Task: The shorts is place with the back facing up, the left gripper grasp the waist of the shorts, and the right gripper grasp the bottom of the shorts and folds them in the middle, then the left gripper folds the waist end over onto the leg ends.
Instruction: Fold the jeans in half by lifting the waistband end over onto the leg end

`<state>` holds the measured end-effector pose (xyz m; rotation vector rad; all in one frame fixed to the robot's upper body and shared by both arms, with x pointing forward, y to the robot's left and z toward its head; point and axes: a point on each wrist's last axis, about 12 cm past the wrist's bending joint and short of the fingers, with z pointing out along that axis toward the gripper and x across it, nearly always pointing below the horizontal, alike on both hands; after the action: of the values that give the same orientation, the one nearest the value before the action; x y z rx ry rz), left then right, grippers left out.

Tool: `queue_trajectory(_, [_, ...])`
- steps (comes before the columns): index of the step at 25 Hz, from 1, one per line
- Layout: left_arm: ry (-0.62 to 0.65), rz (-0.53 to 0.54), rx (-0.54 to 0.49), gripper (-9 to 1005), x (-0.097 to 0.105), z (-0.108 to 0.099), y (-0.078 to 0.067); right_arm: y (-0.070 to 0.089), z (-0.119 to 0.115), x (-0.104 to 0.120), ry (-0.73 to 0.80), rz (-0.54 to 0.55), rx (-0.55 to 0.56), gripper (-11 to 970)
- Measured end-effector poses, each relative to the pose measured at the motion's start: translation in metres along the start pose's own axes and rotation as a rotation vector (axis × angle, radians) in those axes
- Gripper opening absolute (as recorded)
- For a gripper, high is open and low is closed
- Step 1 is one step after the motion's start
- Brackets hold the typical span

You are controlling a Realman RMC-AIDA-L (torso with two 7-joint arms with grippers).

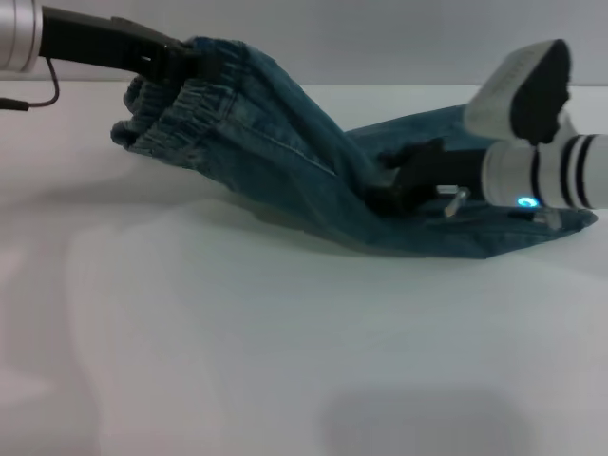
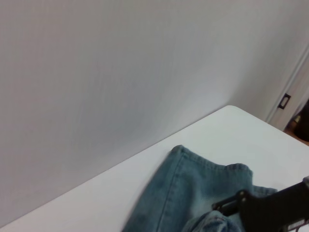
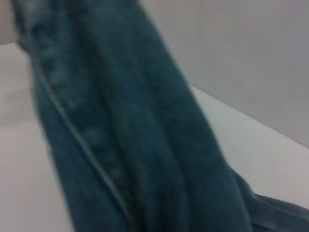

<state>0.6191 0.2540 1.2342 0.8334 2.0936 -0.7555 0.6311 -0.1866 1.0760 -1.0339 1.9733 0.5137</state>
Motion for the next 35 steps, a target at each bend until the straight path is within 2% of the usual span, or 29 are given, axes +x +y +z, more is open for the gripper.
queue_trajectory(8, [0.008,0.025,0.011,42,-0.008,0.004,-0.005,0.024,0.016,-0.021,-0.021,-0.074,-0.099,616])
queue_trajectory(15, [0.009,0.023,0.013,42,-0.007,0.006,-0.005,0.04,0.024,-0.037,-0.053,-0.131,-0.158,615])
queue_trajectory(25, [0.017,0.024,0.022,42,-0.006,0.008,-0.007,0.074,0.03,-0.06,-0.08,-0.187,-0.309,616])
queue_trajectory(30, [0.023,0.03,0.031,42,-0.006,0.012,-0.009,0.086,0.033,-0.07,-0.087,-0.223,-0.34,616])
queue_trajectory(35, [0.024,0.027,0.035,43,-0.004,0.013,-0.009,0.087,0.035,-0.072,-0.087,-0.228,-0.34,615])
